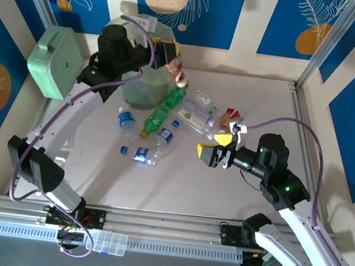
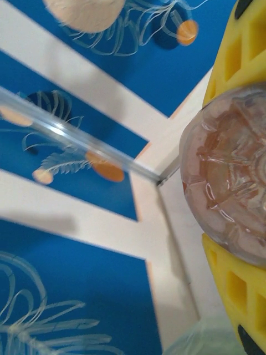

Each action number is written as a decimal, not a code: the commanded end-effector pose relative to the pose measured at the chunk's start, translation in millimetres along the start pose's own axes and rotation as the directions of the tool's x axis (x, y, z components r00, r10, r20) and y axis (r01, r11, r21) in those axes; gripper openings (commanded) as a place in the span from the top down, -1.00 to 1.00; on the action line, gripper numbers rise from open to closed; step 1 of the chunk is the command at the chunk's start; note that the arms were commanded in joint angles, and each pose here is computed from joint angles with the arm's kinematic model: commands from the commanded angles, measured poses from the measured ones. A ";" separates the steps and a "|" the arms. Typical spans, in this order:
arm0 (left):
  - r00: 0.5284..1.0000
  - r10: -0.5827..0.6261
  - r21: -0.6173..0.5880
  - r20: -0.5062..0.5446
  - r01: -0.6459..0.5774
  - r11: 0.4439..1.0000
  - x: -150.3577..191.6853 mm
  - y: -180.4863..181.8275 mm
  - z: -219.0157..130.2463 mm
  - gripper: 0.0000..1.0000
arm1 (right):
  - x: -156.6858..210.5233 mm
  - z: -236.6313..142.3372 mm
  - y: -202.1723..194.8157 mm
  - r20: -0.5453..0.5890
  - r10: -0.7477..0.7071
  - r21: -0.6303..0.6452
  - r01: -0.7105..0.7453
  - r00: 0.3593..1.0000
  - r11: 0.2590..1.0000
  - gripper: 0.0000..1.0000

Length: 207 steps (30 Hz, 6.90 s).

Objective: Put the plastic bottles in the bin

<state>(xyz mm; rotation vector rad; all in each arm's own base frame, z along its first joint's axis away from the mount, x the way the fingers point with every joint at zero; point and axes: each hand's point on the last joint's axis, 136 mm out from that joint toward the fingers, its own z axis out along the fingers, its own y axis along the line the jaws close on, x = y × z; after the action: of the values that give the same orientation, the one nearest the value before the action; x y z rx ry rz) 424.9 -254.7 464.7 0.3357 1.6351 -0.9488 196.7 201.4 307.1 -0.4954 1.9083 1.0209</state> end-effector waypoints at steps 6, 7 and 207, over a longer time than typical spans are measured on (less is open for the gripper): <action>0.965 -0.118 -0.242 0.236 0.176 0.954 -74.2 105.2 -12.0 1.00 | -1.5 7.4 -9.9 -0.021 0.012 0.022 -0.011 1.000 1.000 -0.89; 0.959 -0.127 -0.271 0.252 0.196 0.943 -78.2 117.8 -13.4 1.00 | -1.7 9.3 -10.9 -0.025 0.014 0.023 -0.014 1.000 1.000 -0.88; 0.892 -0.002 0.438 -0.453 0.224 0.870 230.5 -115.3 -58.9 -0.13 | 30.2 90.4 3.8 -0.122 -0.231 -0.196 0.205 0.965 0.959 0.35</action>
<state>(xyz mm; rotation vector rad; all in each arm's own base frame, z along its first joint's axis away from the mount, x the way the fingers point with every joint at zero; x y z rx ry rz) 244.1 -340.8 282.6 0.7976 1.8913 -1.4425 228.3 273.9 242.7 -0.8528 1.8939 1.0251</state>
